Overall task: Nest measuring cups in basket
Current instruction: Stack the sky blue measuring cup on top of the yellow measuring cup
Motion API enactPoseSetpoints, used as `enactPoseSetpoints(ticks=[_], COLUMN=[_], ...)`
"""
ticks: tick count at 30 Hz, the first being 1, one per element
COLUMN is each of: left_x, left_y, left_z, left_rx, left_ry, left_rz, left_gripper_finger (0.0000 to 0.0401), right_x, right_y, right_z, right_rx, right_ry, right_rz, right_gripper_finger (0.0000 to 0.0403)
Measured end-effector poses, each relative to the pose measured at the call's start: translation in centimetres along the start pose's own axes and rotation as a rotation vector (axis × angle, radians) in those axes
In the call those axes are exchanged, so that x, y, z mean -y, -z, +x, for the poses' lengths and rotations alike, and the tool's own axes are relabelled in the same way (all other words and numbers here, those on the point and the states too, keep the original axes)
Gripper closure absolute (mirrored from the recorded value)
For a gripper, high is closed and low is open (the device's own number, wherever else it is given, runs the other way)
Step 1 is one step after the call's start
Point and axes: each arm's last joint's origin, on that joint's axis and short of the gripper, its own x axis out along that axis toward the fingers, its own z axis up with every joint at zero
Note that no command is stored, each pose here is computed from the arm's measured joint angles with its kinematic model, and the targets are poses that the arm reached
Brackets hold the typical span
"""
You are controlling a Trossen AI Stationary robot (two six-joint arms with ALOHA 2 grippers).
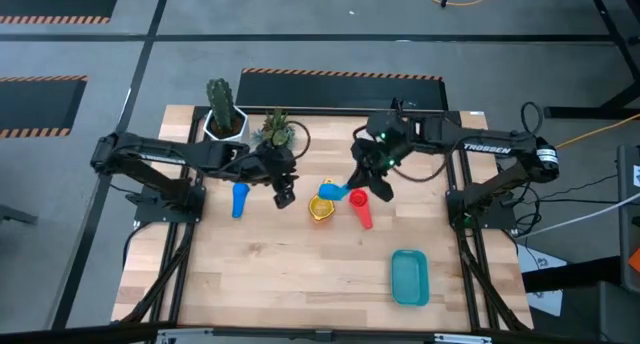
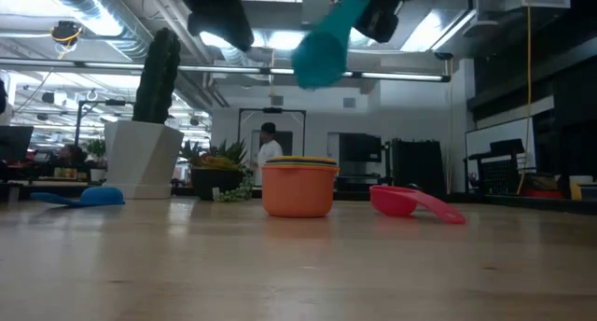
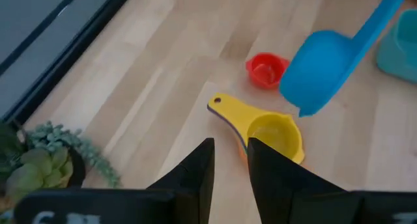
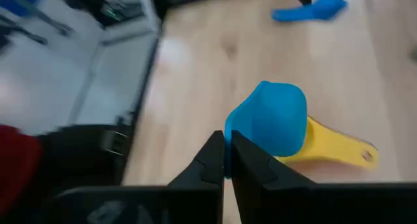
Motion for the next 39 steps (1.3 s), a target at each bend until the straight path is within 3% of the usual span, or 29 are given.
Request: enactPoseSetpoints(ticks=[9,15,25,39], left_x=[1.2,1.5,1.5,1.5], left_y=[0.4,0.5,0.5,0.5], left_z=[-1.1,-1.0,-1.0,-1.0], left_rx=[0.022,0.021,0.020,0.020], left_ry=[0.029,0.031,0.029,0.030], left_rz=[0.035,0.040,0.039,0.040], left_gripper_finger=[0.0316,0.0316,0.0316,0.0316], right_x=[3.5,6.2,10.5,13.4], right_y=[-0.3,0.4,1.4,2.6], right_z=[2.5,5.4,6.4,7.7], right_rx=[-0.027,-0.081,-0.089,-0.111], right_ry=[-0.259,-0.341,-0.383,-0.400], right_rz=[0.114,0.170,0.242,0.323], right_gripper_finger=[0.0385,0.0385,0.0385,0.0385])
